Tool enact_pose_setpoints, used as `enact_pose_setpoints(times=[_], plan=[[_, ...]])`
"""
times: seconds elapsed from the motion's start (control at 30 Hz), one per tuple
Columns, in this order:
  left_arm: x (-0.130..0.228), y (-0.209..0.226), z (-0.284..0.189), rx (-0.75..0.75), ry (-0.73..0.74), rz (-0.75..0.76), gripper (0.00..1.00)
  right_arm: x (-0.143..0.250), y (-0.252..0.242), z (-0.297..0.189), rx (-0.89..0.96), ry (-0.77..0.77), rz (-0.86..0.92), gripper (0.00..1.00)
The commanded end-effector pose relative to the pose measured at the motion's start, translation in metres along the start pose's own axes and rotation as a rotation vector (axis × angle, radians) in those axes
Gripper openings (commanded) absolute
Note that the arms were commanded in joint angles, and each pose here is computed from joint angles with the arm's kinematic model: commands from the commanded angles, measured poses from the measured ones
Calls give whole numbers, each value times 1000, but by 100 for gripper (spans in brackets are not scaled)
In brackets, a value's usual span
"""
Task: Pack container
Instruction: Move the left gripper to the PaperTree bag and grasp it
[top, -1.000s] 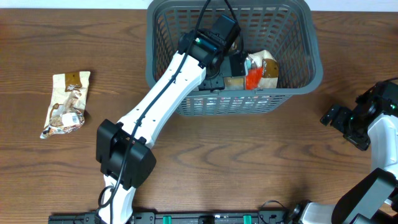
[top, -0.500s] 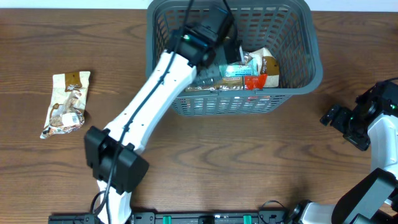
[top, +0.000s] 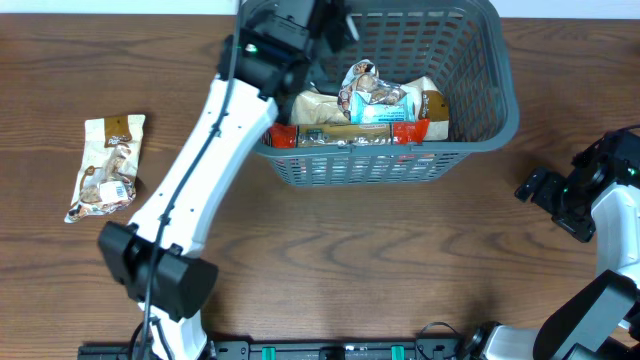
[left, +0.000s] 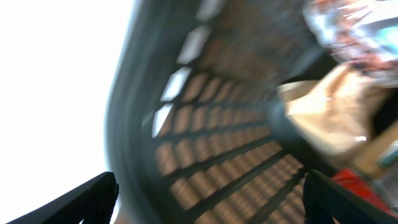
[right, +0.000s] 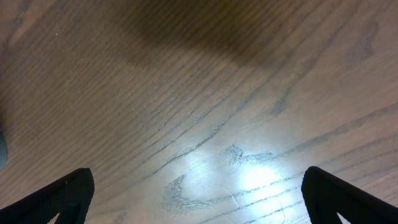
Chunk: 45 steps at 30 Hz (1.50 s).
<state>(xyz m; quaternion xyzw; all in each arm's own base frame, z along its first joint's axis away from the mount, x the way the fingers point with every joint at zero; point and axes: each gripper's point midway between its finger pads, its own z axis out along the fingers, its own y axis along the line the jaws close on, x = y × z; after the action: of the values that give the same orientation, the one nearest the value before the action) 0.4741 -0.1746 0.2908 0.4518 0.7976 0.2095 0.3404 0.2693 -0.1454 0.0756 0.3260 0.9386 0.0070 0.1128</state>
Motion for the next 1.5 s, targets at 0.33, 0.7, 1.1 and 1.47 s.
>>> enact_pose_setpoints(times=[0.33,0.7,1.1,1.47], plan=[[205,125,-121,-317,262,-860,92,-2,5,-1,-12,-12,-25,99],[315,80,-53,21,390,-1097,98,-3,5,-1,-13,-19,-25,99],[383,-4,39,227,584,-1014,98,-5,5,-1,-14,-24,-26,99],[408,-43,87,267,579,-919,100,-4,5,-1,-13,-23,-43,99]])
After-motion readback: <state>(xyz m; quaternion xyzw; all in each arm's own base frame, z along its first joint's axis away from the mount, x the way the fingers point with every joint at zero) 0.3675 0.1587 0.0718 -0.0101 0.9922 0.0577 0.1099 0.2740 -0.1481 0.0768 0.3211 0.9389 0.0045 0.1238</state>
